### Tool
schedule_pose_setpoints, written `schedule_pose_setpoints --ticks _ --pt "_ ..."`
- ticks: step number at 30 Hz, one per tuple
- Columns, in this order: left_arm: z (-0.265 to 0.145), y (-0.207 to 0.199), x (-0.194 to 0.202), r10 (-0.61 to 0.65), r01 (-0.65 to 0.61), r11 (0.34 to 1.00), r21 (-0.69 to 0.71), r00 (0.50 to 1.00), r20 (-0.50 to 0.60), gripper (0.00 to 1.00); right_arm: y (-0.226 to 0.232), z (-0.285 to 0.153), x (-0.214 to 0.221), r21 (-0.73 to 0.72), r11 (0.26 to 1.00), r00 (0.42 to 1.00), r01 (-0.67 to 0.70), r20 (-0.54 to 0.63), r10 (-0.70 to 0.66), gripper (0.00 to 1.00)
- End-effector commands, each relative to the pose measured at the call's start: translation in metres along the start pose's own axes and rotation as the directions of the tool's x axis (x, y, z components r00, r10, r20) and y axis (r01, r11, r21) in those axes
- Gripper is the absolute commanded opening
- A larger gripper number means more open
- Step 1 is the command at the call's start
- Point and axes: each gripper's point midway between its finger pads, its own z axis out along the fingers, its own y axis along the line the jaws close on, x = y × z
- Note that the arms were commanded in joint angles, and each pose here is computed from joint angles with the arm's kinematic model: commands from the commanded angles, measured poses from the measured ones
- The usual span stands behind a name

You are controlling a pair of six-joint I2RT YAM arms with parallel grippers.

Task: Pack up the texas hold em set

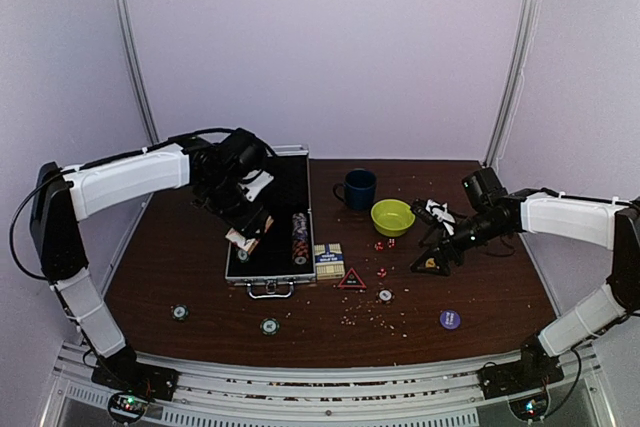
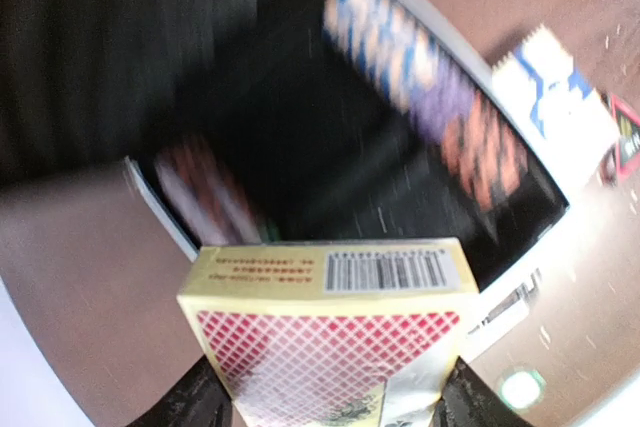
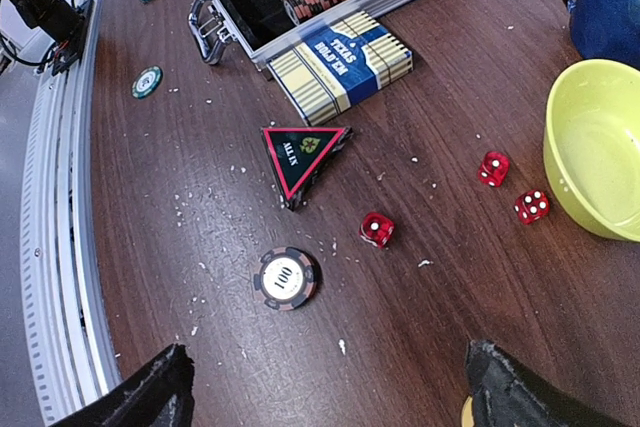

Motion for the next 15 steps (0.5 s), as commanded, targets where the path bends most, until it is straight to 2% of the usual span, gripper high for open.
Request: schedule_pose_setpoints --ticks 1,6,15 --pt "0.005 0.014 -0.082 0.3 -0.263 0.948 -0.177 0.927 0.225 0.49 0.005 0.0 -0.004 -0.049 0.999 1.0 -0.015 0.012 0.015 0.95" --pt "0.037 0.013 -0.103 0.491 -0.452 0.862 -0.228 0.857 0.157 0.5 0.009 -0.002 -0.002 -0.045 0.999 1.0 -0.015 0.019 0.016 0.94" --pt "0.056 0.012 -0.107 0.628 -0.587 0.766 -0.261 0.769 0.115 0.5 0.007 -0.005 0.001 -0.014 1.0 1.0 -0.011 0.012 0.011 0.94"
